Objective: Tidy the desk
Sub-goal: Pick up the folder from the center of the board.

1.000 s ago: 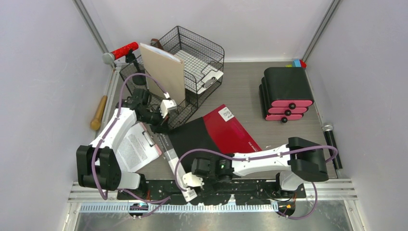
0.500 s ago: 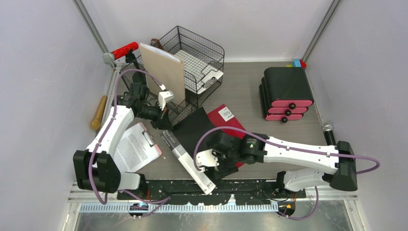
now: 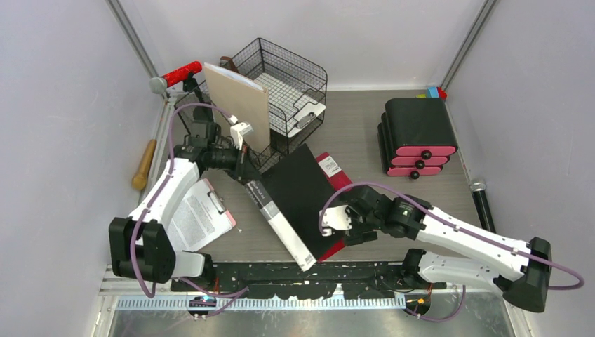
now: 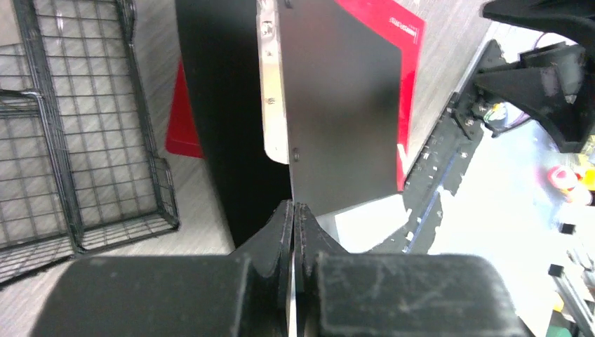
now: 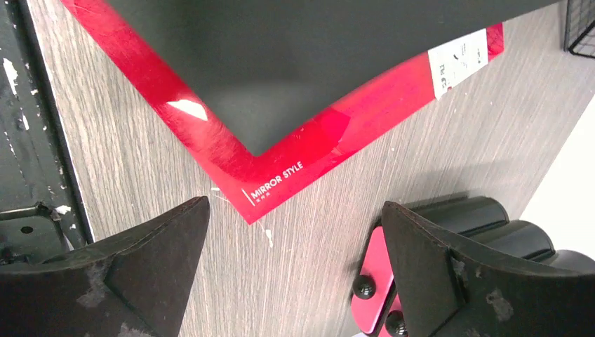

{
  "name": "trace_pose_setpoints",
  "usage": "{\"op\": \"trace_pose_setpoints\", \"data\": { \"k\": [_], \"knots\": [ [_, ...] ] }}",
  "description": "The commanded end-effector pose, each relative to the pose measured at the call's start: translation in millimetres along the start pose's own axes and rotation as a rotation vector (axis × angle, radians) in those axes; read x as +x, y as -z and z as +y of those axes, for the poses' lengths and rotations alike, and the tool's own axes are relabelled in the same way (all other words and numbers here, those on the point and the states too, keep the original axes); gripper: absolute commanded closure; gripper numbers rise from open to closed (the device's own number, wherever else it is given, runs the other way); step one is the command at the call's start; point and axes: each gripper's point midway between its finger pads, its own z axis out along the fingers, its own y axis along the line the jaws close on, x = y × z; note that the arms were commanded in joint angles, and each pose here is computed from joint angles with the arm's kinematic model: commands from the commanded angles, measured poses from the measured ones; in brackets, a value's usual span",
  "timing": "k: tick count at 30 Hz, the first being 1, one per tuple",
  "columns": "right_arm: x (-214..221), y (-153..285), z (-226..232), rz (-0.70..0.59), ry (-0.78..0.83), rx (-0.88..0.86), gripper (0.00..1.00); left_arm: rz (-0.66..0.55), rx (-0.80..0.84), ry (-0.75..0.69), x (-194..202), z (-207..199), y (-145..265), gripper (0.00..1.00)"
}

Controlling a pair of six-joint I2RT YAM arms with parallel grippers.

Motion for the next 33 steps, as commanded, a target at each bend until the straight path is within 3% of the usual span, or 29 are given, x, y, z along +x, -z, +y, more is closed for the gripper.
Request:
{"op": "trace_pose_setpoints", "data": {
  "k": [1,7,14,22,27,33],
  "knots": [
    [1,8,-10,-0.063,-0.033,0.075,0.00,-0.078,0.028,0.037,-21,3,-12,1.00],
    [-27,-6,-5,-0.180,-0.128,0.025,0.00,-0.087,0.054,0.146,-29,7,-23,1.00],
    [-120,-18,-54,-0.357,-0.366,0.115,0.01,-0.075,0.004,0.266,-31,13,-29,1.00],
    [-194,-41,-57,-0.286,-0.403,0.259,0.00,-0.087,-0.104,0.363,-33,17,-18,1.00],
    [-212,-49,-53,-0.257,-0.477,0.243,0.00,-0.084,-0.119,0.449,-35,15,-17,1.00],
    [-218,-69,-43,-0.204,-0.466,0.301,0.00,-0.085,-0.113,0.451,-39,10,-14,1.00]
  ]
}}
